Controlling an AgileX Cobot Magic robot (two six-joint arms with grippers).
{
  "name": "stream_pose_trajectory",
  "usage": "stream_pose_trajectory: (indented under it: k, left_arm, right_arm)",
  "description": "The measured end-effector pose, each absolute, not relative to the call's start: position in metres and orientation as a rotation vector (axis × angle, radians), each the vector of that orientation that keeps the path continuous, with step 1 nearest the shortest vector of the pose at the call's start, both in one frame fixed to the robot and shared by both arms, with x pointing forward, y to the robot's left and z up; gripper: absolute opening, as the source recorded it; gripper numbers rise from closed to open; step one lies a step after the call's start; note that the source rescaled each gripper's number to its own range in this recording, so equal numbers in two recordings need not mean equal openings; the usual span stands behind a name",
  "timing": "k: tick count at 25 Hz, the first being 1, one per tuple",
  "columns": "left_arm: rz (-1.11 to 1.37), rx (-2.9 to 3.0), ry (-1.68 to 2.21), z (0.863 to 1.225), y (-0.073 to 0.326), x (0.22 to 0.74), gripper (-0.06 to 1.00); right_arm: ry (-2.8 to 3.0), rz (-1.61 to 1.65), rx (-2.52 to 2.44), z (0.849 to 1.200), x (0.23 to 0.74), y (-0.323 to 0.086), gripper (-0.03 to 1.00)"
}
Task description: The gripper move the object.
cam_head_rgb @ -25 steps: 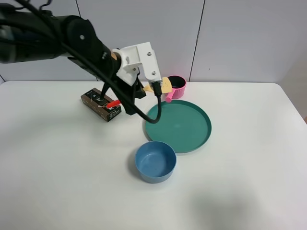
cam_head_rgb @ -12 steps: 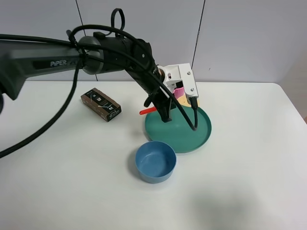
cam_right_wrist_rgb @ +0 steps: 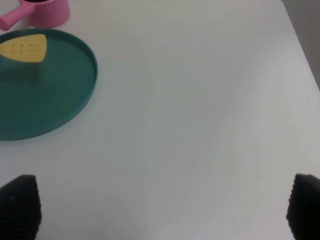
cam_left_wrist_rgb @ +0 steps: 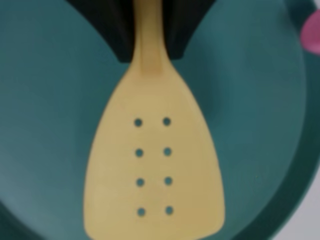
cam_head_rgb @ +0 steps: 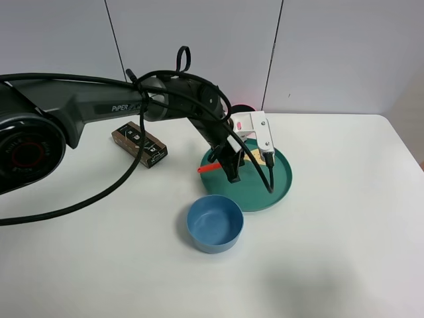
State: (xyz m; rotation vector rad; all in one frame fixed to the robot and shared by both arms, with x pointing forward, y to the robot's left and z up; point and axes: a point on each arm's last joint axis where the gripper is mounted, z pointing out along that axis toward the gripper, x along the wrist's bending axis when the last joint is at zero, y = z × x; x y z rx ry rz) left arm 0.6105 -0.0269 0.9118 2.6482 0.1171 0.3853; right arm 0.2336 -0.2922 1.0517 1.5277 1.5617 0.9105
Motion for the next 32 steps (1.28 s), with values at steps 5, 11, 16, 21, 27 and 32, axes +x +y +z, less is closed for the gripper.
stream_pose_trajectory:
  k: [5, 11, 16, 21, 27, 32]
  left_arm:
    - [0.383, 2.619, 0.159, 0.898, -0.032, 0.615, 0.00]
    - [0.373, 2.620, 0.179, 0.883, -0.034, 0.617, 0.00]
    - [0.362, 2.630, 0.184, 0.873, -0.034, 0.617, 0.00]
    - [0.358, 2.621, 0.197, 0.873, -0.034, 0.618, 0.10]
    - [0.337, 2.570, 0.268, 0.875, -0.038, 0.618, 0.86]
    - [0.344, 2.560, 0.273, 0.878, -0.038, 0.618, 0.96]
  right_arm:
    - [1.562, 0.910, 1.528, 1.052, 0.234, -0.292, 1.00]
    - [1.562, 0.910, 1.528, 1.052, 0.234, -0.292, 1.00]
    - [1.562, 0.910, 1.528, 1.052, 0.234, -0.292, 1.00]
    - [1.562, 0.910, 1.528, 1.052, 0.234, -0.292, 1.00]
    - [1.562, 0.910, 1.528, 1.052, 0.234, -0.292, 1.00]
    - [1.562, 0.910, 1.528, 1.052, 0.234, -0.292, 1.00]
